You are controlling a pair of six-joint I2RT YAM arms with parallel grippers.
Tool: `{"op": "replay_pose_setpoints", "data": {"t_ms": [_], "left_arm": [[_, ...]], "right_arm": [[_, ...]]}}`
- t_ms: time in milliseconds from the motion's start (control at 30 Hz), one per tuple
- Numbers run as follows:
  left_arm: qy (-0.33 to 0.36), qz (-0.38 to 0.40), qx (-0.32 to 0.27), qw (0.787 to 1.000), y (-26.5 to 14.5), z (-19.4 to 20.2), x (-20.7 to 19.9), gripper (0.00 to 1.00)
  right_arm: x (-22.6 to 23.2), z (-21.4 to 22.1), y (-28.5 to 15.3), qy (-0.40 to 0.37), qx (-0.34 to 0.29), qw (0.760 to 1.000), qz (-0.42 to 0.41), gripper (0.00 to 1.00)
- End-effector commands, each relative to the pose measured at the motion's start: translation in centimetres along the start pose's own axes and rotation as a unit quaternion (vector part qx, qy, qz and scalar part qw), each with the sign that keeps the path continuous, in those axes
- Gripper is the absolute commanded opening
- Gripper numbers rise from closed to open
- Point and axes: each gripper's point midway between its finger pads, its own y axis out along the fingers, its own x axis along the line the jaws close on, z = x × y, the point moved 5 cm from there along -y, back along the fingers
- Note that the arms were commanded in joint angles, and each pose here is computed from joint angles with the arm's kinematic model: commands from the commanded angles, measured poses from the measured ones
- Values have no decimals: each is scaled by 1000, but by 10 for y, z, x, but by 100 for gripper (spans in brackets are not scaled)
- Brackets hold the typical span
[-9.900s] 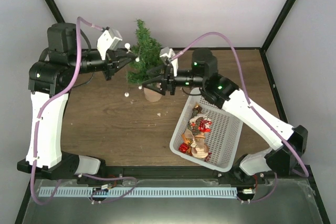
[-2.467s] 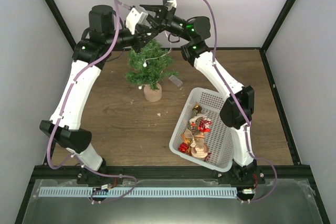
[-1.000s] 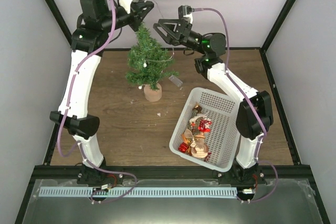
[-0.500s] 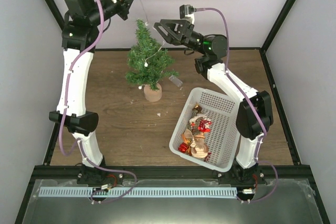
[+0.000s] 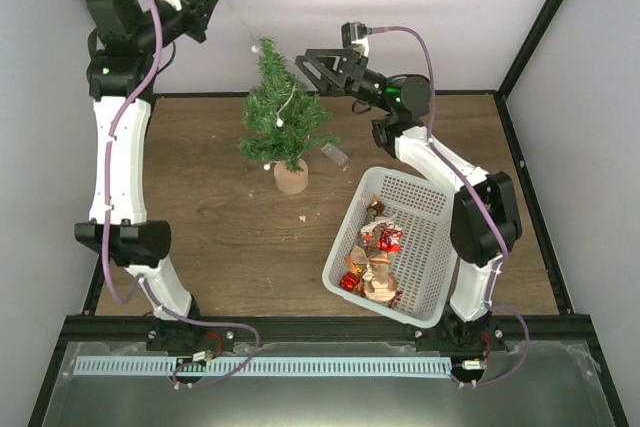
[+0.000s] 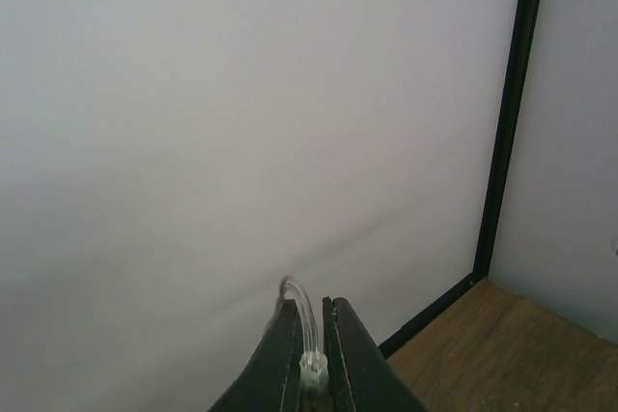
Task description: Decorate the small christmas tree
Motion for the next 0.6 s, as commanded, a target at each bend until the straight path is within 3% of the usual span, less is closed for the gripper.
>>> {"op": "replay_pose_setpoints", "data": {"t_ms": [0, 300, 567], "left_arm": [[6, 17, -32, 999, -32, -20, -15, 0], [-1, 62, -20, 998, -83, -15, -65, 0], [-41, 90, 21, 995, -105, 22, -91, 0]], "right_arm": [[32, 1, -5, -39, 4, 999, -21, 61], [35, 8, -19, -44, 5, 999, -4, 61], [41, 15, -30, -46, 4, 999, 4, 61]]}}
